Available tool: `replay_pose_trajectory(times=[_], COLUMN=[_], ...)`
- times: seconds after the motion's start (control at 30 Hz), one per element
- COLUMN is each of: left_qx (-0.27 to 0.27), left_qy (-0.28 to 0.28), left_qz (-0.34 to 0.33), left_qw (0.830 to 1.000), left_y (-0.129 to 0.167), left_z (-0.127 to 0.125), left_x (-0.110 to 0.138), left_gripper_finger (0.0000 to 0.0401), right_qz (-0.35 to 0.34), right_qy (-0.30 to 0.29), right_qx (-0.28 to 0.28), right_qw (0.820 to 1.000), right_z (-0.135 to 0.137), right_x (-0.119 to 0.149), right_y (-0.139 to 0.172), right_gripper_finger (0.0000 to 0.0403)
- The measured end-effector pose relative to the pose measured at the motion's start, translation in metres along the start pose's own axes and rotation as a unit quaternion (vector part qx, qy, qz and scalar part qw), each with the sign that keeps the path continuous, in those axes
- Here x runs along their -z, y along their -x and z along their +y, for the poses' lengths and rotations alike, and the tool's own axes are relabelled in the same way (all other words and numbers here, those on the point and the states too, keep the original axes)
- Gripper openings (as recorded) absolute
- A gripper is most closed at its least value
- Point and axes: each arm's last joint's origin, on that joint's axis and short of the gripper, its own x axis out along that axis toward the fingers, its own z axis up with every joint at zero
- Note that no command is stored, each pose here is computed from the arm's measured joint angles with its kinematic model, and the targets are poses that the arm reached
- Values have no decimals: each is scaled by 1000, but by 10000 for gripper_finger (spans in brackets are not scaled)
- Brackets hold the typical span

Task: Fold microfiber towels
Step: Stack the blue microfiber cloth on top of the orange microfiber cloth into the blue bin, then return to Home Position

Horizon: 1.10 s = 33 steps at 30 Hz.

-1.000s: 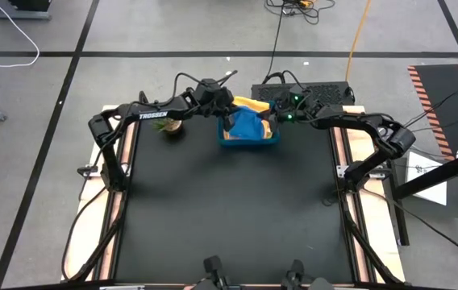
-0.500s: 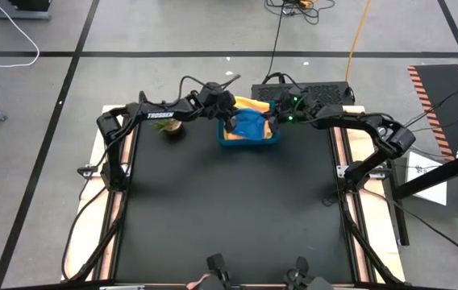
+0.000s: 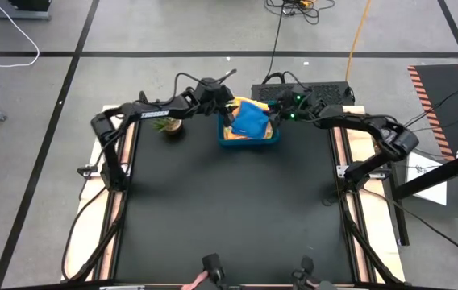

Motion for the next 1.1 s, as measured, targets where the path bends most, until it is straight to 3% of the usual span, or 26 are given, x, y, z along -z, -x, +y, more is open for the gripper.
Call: replay_pose_trajectory(times=[0.13, 0.23, 0.33, 0.43, 0.53, 0.63, 0.8, 1.1], left_qx=[46, 124, 158, 166, 181, 203, 205, 163], left_qy=[-20, -50, -76, -88, -88, -79, -37, 50], left_qz=[-31, -60, -84, -105, -131, -157, -224, -261], left_qw=[998, 989, 981, 977, 971, 963, 952, 950], left_y=[46, 92, 140, 183, 224, 256, 292, 299], left_z=[-8, -21, -37, -51, -63, -74, -83, -91], left_x=[-31, -52, -65, -62, -47, -22, 23, 104], left_gripper_finger=[189, 173, 135, 87, 41, 8, 17, 21], right_qz=[-59, -119, -185, -239, -286, -320, -350, -329], right_qy=[43, 86, 147, 220, 267, 274, 285, 266], right_qx=[-43, -93, -123, -147, -148, -146, -168, -125], right_qw=[996, 985, 964, 934, 909, 895, 877, 898], right_z=[16, 41, 69, 93, 105, 108, 107, 97], right_x=[-23, -43, -51, -41, -18, 9, 48, 102], right_y=[28, 64, 105, 144, 171, 185, 192, 171], right_gripper_finger=[194, 183, 164, 143, 122, 101, 74, 38])
